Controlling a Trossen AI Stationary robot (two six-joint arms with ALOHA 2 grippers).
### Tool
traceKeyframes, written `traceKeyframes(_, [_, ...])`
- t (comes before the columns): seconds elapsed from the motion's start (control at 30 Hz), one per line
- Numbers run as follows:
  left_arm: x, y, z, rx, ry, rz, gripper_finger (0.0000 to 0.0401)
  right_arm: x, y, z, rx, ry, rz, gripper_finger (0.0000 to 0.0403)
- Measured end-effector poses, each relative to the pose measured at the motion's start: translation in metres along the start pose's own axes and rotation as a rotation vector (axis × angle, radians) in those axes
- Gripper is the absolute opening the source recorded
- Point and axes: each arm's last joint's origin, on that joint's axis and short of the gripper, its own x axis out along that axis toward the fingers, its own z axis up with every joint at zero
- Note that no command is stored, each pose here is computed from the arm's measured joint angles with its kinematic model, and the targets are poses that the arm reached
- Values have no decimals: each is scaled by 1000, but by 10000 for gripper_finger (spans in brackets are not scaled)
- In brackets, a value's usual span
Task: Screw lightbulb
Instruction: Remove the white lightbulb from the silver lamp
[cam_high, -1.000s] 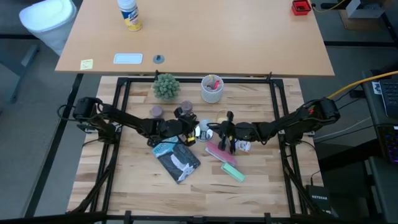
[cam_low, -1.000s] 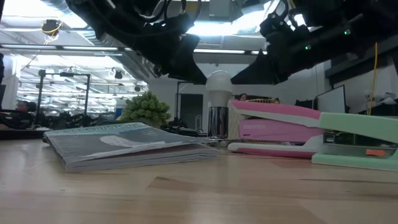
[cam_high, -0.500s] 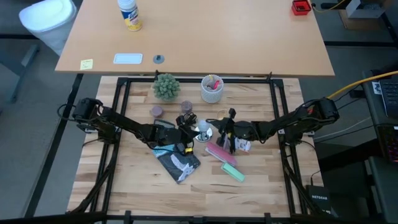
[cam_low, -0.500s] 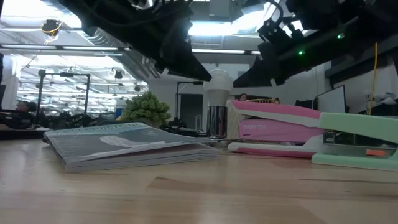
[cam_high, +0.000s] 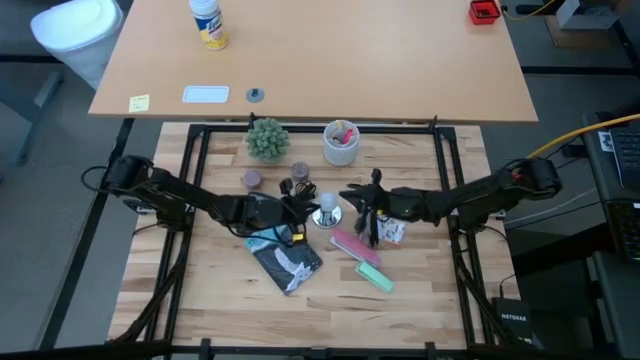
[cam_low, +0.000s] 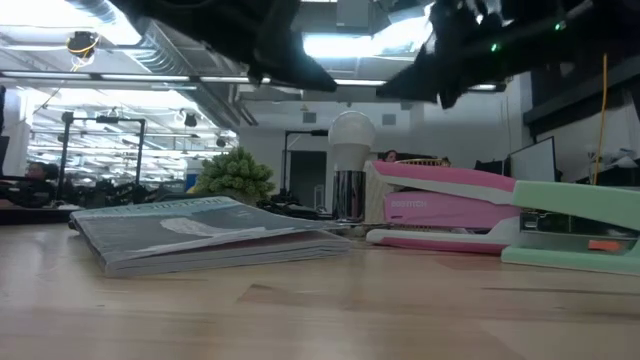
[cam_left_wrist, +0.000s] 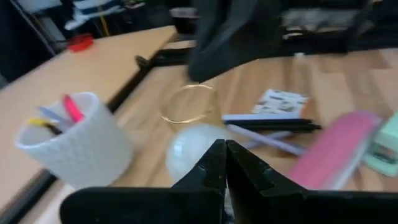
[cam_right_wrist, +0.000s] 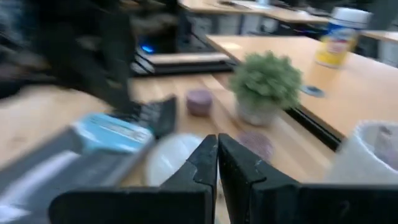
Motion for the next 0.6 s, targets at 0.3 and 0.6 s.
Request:
traceKeyframes(0.3, [18, 31, -5, -48, 29, 159, 1, -3, 8, 3, 74, 3, 278, 19])
traceKeyframes(0.6, [39, 41, -25, -87, 97, 80, 1, 14, 9, -26, 44, 109, 122, 19])
